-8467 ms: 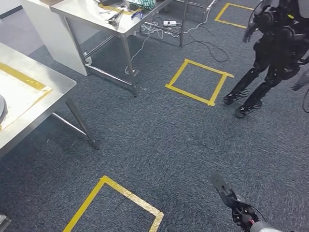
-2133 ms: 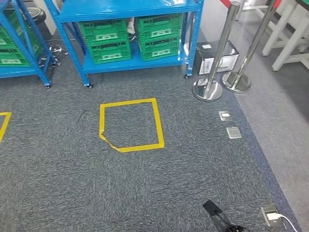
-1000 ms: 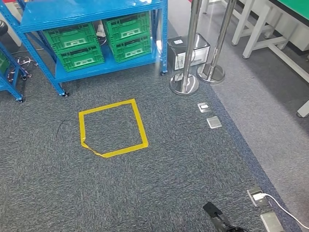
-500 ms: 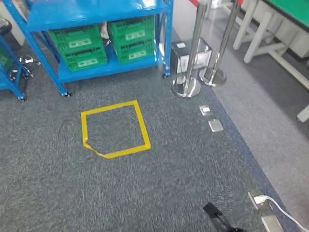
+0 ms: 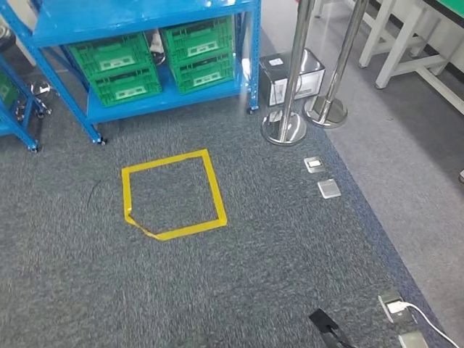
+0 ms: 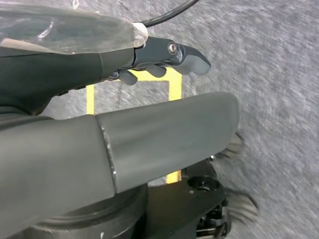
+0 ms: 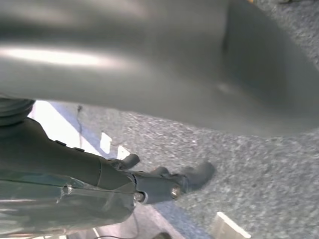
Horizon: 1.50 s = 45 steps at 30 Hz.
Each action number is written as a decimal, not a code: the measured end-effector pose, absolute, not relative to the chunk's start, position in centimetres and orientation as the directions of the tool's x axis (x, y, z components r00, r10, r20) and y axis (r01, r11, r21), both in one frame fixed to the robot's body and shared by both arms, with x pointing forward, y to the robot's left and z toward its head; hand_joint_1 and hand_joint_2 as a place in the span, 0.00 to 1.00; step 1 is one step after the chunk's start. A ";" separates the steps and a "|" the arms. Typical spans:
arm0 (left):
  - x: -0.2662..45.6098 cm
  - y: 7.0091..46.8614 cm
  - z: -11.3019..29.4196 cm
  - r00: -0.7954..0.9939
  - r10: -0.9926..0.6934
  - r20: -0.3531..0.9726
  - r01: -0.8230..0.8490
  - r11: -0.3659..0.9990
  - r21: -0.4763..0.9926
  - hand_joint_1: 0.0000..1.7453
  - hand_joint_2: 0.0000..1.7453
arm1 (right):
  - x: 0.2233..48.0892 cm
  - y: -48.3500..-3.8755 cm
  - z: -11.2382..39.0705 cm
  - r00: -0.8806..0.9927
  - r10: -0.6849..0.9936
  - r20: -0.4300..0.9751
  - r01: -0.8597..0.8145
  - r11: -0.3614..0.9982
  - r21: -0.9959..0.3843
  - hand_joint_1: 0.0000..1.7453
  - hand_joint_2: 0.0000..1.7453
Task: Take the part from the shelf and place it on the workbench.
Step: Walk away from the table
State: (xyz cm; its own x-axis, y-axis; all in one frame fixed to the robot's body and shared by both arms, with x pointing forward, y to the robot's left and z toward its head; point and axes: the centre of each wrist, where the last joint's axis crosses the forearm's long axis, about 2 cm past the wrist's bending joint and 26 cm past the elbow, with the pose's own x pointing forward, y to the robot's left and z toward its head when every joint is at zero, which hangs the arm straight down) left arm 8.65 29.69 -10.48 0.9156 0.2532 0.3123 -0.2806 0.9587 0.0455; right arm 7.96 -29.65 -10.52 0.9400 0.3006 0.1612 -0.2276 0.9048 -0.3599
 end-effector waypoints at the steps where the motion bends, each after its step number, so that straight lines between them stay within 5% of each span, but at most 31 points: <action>1: 8.7 29.6 -10.5 0.916 0.252 0.311 -0.279 0.959 0.044 0.00 0.00 | 8.0 -29.7 -10.5 0.940 0.298 0.163 -0.224 0.905 -0.360 0.00 0.00; 45: 8.1 29.9 -10.6 0.916 0.266 0.299 -0.291 0.956 0.041 0.00 0.00 | 8.9 -29.5 -10.3 0.934 0.310 0.175 -0.235 0.906 -0.352 0.00 0.00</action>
State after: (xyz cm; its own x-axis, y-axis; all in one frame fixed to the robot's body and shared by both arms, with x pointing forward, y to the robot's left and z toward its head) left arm 8.10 29.92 -10.58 0.9164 0.2663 0.2987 -0.2911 0.9558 0.0410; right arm 8.91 -29.49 -10.34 0.9344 0.3100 0.1755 -0.2346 0.9063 -0.3516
